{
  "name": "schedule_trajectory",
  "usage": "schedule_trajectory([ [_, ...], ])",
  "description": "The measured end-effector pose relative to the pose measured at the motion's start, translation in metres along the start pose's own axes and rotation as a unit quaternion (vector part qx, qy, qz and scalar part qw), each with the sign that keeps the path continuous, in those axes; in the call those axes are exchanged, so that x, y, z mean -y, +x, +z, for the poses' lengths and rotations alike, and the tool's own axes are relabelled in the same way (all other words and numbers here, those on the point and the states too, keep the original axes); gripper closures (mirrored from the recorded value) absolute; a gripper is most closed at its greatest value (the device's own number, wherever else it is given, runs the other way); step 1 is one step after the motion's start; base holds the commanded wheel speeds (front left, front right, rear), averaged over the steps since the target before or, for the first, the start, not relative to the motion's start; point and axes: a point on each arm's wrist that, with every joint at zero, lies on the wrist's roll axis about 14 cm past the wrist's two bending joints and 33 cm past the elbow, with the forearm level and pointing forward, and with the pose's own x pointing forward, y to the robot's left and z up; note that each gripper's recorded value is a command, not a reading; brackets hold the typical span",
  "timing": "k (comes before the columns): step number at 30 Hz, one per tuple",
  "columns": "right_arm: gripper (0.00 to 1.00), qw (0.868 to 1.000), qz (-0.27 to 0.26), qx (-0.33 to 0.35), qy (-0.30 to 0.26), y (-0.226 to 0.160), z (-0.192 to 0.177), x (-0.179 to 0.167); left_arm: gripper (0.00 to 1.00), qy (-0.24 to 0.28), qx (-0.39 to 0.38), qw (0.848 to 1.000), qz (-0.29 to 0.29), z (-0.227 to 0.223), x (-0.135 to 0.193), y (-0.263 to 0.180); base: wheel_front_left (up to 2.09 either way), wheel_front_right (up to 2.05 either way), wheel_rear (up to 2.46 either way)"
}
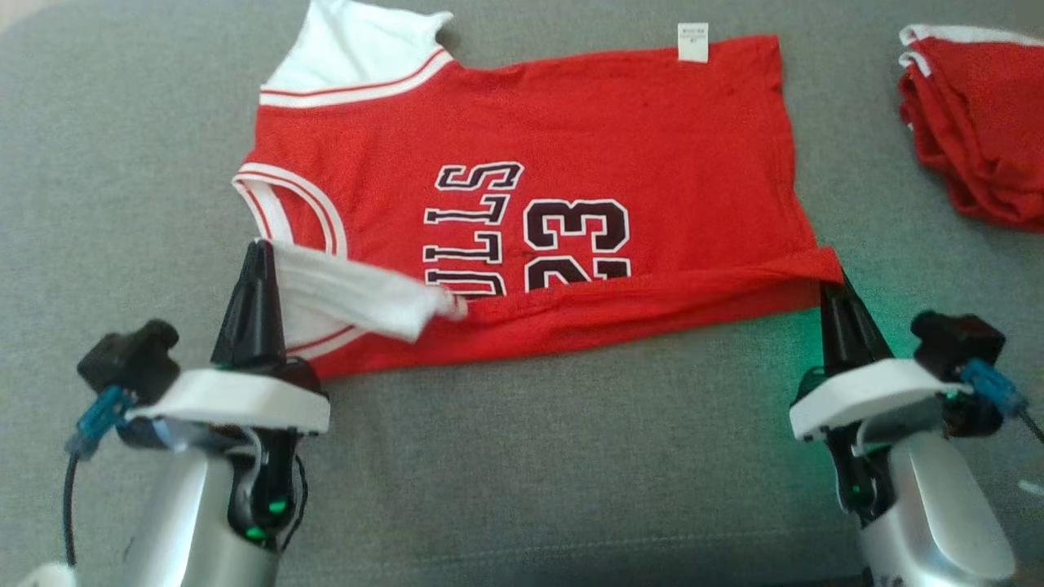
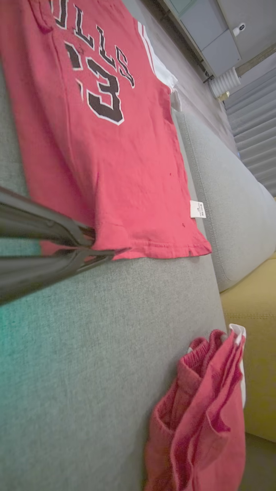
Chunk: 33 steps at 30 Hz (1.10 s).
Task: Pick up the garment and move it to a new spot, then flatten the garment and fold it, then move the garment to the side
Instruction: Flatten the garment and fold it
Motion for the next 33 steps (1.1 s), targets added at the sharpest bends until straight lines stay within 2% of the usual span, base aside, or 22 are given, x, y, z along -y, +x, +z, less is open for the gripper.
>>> schedule_trajectory([
  [7, 1.00, 1.000, -0.002, -0.018, 0.001, 0.013, -0.012, 0.001, 1.00, 0.001, -0.026, 1.000, 0.009, -0.020, -0.009, 0.017, 0.00, 0.00, 0.00],
  [8, 0.83, 1.000, -0.001, -0.020, 0.000, 0.013, -0.013, 0.001, 0.79, -0.001, -0.028, 1.000, 0.009, -0.021, -0.009, 0.017, 0.00, 0.00, 0.00],
  [9, 0.53, 1.000, 0.000, -0.023, 0.000, 0.014, -0.015, 0.000, 0.56, -0.001, -0.029, 1.000, 0.012, -0.022, -0.011, 0.017, 0.00, 0.00, 0.00],
  [10, 0.22, 1.000, 0.002, -0.022, 0.003, 0.015, -0.015, -0.001, 0.25, 0.000, -0.028, 0.999, 0.016, -0.021, -0.013, 0.017, 0.00, 0.00, 0.00],
  [11, 0.00, 1.000, 0.003, -0.017, 0.008, 0.016, -0.012, -0.003, 0.00, 0.001, -0.025, 0.999, 0.020, -0.019, -0.015, 0.017, 0.00, 0.00, 0.00],
  [18, 0.00, 0.999, 0.014, 0.018, 0.025, 0.031, 0.013, -0.012, 0.00, 0.000, 0.028, 0.999, 0.030, 0.014, -0.019, 0.015, 0.00, 0.00, 0.00],
  [22, 0.00, 0.999, 0.018, 0.030, 0.022, 0.035, 0.020, -0.016, 0.00, -0.001, 0.043, 0.998, 0.045, 0.023, -0.028, -0.003, 0.00, 0.00, 0.00],
  [26, 0.00, 0.999, 0.017, 0.047, 0.014, 0.033, 0.029, -0.015, 0.00, -0.012, 0.030, 0.997, 0.067, 0.014, -0.039, -0.029, 0.00, 0.00, 0.00],
  [33, 0.00, 0.997, 0.001, 0.071, -0.002, 0.021, 0.037, -0.003, 0.00, -0.034, -0.040, 0.993, 0.106, -0.025, -0.053, -0.068, 0.00, 0.00, 0.00],
])
